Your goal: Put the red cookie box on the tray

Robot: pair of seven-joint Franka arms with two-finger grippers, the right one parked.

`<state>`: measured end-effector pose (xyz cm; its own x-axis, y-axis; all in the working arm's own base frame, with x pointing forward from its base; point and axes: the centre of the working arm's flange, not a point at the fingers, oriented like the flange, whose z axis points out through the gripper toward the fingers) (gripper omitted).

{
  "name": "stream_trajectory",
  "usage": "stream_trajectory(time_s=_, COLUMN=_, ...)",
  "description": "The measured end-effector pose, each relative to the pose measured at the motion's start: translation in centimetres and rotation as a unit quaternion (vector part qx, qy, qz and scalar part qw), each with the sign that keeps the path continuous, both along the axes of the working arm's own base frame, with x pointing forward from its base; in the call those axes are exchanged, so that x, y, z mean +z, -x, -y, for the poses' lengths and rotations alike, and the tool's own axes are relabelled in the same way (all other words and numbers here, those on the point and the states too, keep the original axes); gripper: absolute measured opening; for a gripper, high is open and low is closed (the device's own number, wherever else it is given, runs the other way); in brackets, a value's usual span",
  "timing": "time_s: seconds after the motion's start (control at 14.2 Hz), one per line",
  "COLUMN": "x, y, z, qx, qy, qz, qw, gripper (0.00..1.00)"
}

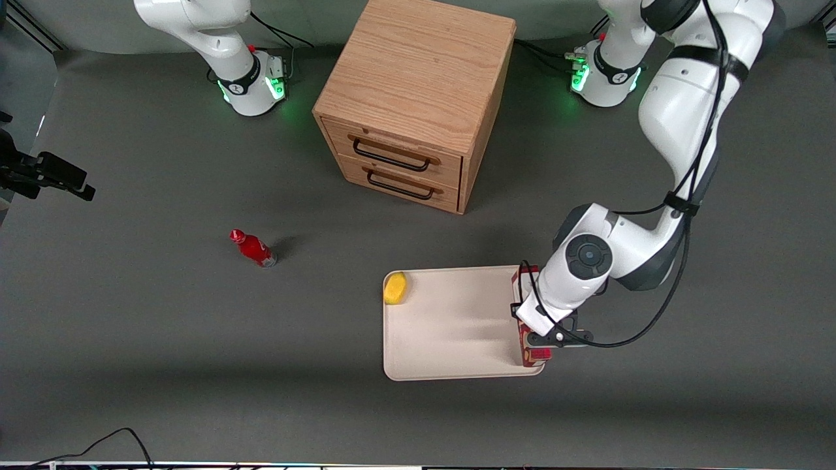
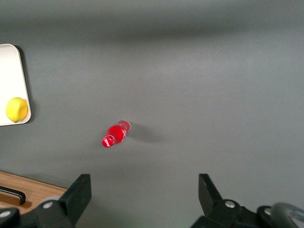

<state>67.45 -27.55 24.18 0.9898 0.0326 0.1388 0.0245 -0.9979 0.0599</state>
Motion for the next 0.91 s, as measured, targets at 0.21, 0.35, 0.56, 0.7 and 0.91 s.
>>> stream_trajectory(time_s=0.21, x=1.7, y=-0.3, z=-0.8, qx=0.006, qy=-0.013, qz=-0.001, qw=0.9999, gripper=0.52)
stream_trajectory(time_s=0.35, x=4.6, y=0.0, z=-1.8, qx=0.013, qy=-0.042, qz=-0.022, qw=0.9988, gripper=0.71)
stream_trajectory(time_s=0.56, x=13.3, y=1.2, z=-4.0, qx=0.005, qy=-0.049, qz=-0.06, qw=0.997, gripper=1.0)
stream_trajectory(time_s=0.7, x=20.2, y=2.6, z=-8.3, qx=-0.023, qy=-0.05, qz=-0.087, qw=0.9947, gripper=1.0)
stream_trajectory(time_s=0.91, x=28.7, y=5.6, z=-17.7, qx=-0.07, qy=-0.043, qz=-0.126, qw=0.9885, gripper=1.0)
